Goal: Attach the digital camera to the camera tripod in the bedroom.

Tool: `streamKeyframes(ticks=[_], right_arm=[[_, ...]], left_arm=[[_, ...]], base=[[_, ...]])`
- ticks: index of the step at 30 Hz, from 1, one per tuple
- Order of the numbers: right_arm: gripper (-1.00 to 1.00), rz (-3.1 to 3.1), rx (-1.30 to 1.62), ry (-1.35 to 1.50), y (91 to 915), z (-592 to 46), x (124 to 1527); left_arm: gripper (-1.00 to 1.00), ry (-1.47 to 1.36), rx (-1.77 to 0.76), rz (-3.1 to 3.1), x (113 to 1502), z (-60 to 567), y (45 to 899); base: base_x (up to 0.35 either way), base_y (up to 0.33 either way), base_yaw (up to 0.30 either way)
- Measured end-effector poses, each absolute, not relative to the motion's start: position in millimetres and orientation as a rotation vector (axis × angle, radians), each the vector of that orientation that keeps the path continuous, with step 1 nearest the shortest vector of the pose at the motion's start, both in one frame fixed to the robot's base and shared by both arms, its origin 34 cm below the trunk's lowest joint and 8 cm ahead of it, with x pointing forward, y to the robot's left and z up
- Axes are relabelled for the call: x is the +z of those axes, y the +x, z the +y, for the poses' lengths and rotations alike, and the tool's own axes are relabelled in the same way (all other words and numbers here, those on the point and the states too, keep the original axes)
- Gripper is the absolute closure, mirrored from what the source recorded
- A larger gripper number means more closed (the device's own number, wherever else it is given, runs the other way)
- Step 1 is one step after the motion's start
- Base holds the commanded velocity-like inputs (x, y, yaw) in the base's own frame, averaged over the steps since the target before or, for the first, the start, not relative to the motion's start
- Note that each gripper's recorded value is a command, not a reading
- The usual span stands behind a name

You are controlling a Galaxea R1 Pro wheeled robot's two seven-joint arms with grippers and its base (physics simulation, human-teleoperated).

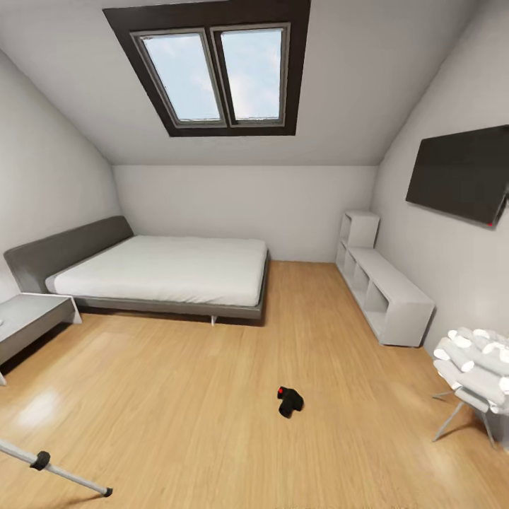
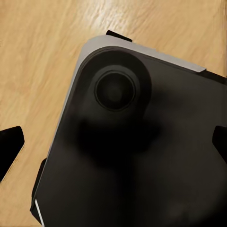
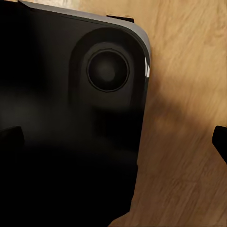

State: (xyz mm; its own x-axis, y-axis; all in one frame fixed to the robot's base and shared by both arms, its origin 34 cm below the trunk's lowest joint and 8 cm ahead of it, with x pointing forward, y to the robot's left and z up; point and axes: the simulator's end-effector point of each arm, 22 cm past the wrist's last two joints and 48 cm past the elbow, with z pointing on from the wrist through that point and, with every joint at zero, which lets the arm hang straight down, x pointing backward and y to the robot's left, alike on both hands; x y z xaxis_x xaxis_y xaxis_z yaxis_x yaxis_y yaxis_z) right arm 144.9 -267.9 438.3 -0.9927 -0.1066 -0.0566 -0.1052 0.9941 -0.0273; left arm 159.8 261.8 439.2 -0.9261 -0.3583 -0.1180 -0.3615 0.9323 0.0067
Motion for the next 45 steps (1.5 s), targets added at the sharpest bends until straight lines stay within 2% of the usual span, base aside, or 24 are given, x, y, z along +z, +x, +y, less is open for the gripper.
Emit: streamKeyframes(ticks=[24, 31, 45], right_arm=[[-1.0, 3.079, -0.036, -0.164, 144.8, -267.7, 438.3], [-1.0, 3.079, -0.036, -0.165, 144.8, -267.7, 438.4], [-1.0, 3.079, -0.03, -0.169, 144.7, -267.3, 438.4]], left_arm=[[-1.0, -0.563, 0.049, 2.961, 439.6, 263.2, 161.8], [-1.0, -0.553, 0.047, 2.965, 439.6, 262.6, 160.9], [-1.0, -0.543, 0.042, 2.976, 439.4, 260.3, 158.7]], base=[[0.001, 0.0, -0.296], [0.139, -0.098, -0.294], [0.237, -0.204, -0.056]])
